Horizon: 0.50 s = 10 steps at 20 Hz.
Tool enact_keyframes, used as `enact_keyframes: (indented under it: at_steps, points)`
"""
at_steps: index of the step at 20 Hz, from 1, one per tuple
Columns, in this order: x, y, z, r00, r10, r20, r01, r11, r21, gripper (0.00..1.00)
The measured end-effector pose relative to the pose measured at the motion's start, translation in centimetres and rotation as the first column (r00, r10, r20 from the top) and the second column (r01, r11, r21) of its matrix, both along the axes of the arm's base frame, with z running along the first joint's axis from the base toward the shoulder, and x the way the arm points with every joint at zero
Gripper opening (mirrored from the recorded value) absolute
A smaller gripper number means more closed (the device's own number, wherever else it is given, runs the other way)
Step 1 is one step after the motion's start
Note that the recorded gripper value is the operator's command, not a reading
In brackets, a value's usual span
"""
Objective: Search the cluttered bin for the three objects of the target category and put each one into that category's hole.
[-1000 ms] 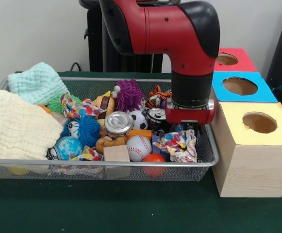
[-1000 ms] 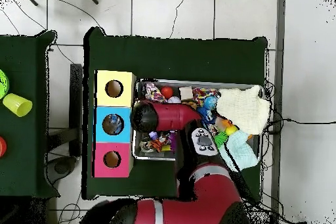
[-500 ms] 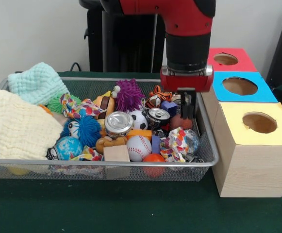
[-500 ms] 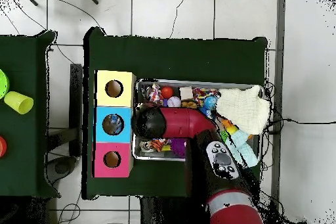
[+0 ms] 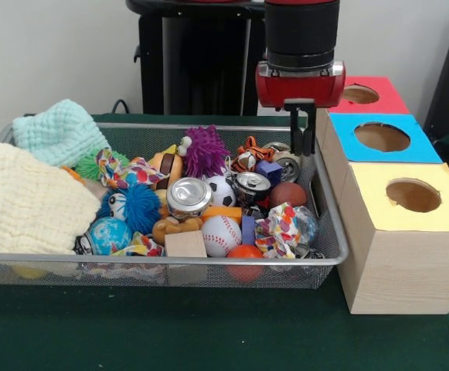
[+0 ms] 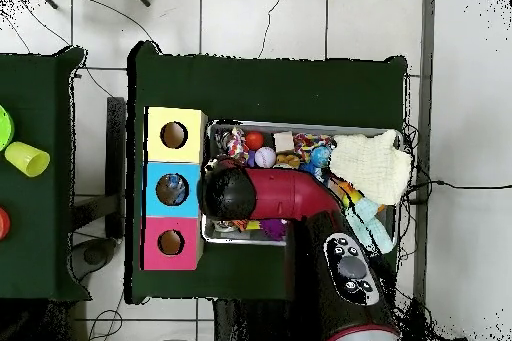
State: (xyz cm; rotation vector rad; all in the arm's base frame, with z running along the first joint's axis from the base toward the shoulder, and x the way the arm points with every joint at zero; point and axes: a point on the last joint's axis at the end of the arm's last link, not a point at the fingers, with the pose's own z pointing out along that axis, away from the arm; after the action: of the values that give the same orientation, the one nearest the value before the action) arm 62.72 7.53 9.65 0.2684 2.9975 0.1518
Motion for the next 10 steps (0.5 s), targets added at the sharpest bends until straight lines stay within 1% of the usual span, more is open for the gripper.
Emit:
enact_keyframes:
  at_steps: [3, 4, 7, 8, 10]
  points:
    - [-0.2, 0.3, -0.3, 1.0, 0.005, -0.006, -0.005, 1.0, 0.001, 0.0]
    - [-0.2, 0.4, -0.4, 0.9999, 0.007, -0.008, -0.007, 1.0, 0.001, 1.0]
    - [-0.5, 1.0, -0.7, 0.9998, 0.018, -0.013, -0.018, 0.9998, -0.006, 1.0]
    - [-0.6, 1.9, -0.9, 0.9993, 0.033, -0.014, -0.033, 0.9993, -0.017, 1.0]
    - [-0.8, 2.7, -0.9, 0.9988, 0.048, -0.013, -0.048, 0.9985, -0.025, 1.0]
